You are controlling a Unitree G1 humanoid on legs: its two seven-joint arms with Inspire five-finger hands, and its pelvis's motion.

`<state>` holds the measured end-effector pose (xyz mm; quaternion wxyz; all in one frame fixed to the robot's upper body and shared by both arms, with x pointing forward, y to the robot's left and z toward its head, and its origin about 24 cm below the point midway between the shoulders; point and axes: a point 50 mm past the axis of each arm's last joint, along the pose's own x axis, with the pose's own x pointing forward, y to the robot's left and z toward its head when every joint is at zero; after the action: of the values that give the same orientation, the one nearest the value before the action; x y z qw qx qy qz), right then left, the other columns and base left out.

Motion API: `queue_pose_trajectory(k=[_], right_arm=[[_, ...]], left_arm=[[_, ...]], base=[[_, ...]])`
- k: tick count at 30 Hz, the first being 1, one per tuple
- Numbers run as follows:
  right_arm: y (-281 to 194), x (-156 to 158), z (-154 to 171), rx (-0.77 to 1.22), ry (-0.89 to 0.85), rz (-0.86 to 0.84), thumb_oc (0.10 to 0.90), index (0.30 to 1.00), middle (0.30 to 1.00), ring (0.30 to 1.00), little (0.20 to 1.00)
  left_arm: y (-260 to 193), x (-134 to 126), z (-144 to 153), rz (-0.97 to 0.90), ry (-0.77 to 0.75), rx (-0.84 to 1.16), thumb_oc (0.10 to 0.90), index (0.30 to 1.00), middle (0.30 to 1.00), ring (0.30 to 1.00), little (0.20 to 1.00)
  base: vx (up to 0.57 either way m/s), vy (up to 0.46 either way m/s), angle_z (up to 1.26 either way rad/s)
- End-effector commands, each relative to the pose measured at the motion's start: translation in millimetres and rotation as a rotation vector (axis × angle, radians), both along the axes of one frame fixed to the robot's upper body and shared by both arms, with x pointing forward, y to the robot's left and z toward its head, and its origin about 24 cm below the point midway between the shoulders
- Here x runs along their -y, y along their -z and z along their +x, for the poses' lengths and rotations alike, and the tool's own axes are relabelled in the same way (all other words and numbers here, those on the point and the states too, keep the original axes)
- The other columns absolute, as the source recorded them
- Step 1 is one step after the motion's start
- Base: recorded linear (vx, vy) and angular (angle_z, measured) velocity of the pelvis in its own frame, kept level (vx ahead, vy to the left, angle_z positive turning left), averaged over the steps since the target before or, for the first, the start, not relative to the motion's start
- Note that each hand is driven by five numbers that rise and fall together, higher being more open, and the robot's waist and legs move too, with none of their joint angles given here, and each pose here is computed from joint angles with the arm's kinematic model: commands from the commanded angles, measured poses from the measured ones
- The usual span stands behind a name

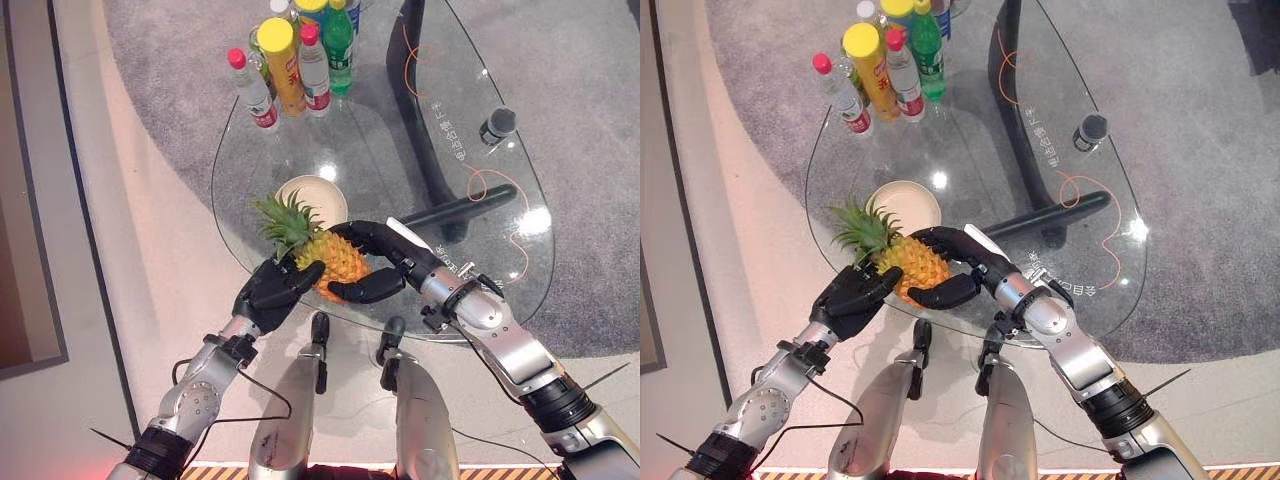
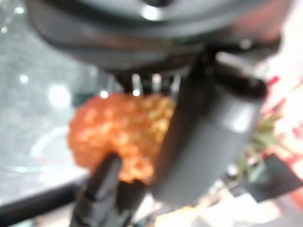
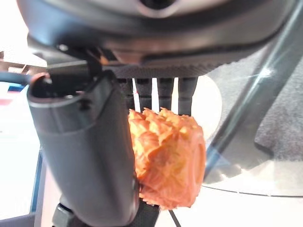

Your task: Pick up the fruit to the plate

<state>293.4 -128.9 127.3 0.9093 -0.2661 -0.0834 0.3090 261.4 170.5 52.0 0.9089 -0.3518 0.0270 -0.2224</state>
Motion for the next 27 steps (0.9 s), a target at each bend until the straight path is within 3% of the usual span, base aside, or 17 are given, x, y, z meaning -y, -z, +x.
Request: queue_pose_trajectory(k=[1,11,27], right_arm=[[-32,-43,-30,0.162,-0.288,0.001,0.100,0.300,0.300,0.300,0.200],[-31,-26,-28,0.186,-0.211,0.028,0.100,0.300,0.300,0.300,0.200],[-24,-56,-44,0.093,-0.496,-0.079,0.100,0.300,0.300,0.300,0.200]], left_arm=[[-88,19,-7,-0.188,0.100,0.477,0.800,0.900,0.900,0.900,0.900],[-99,7,-10,-0.216,0.024,0.536,0.800,0.900,0.900,0.900,0.900],[-100,14,-11,-0.276,-0.002,0.576,0.800,0.900,0.900,0.900,0.900]], base=[[0.00,0.000,0.00],[0.01,-0.006,0.03],[0.00,0.000,0.00]])
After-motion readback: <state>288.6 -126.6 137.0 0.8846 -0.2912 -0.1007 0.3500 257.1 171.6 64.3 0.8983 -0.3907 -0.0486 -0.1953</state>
